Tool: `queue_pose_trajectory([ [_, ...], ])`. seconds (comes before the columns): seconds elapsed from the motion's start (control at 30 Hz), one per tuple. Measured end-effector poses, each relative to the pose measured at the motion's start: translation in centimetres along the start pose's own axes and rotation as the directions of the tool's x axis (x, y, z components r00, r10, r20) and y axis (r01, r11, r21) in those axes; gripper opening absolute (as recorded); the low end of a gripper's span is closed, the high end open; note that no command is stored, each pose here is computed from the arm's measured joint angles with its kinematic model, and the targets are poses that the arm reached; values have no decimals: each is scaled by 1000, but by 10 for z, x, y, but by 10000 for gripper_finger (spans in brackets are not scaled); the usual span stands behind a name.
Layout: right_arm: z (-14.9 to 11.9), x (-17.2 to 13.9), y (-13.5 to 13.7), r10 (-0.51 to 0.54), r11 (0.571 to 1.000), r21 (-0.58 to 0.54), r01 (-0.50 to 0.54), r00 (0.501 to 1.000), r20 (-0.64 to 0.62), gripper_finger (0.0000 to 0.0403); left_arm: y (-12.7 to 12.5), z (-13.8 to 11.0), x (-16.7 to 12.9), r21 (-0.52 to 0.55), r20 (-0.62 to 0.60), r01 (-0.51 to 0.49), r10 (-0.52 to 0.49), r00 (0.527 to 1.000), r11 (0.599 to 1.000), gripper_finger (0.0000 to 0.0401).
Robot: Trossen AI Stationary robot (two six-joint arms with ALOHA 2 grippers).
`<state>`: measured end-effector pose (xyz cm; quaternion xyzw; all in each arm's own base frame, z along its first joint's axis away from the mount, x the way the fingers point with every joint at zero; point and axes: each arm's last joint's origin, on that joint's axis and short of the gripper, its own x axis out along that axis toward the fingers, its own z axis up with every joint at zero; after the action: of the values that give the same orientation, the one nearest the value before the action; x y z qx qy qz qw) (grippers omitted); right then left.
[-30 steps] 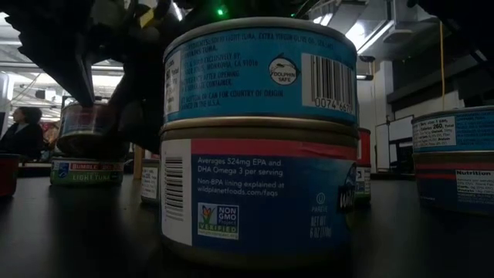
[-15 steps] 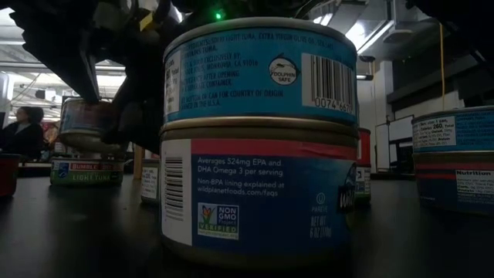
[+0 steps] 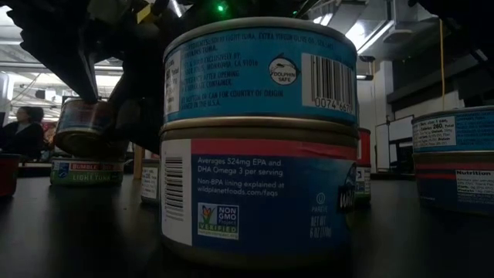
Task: Stack canned seafood by type on shelf
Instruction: Stack the blue and pink tuna can on top of the blue and pink tuna can on the shelf
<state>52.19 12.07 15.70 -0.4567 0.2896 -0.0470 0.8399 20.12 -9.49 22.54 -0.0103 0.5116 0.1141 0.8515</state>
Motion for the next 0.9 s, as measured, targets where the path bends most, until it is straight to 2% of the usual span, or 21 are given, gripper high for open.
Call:
queue_pose_trajectory([
  [0.7, 5, -4, 1, -29, 999, 38, 29, 1000, -2, 266, 9, 4, 0, -45, 11, -20, 21, 1000, 999, 0],
  [0.9, 3, -4, 1, -57, 998, 37, 58, 998, -34, 266, 12, 5, -7, -81, 41, 0, 3, 999, 997, 0],
])
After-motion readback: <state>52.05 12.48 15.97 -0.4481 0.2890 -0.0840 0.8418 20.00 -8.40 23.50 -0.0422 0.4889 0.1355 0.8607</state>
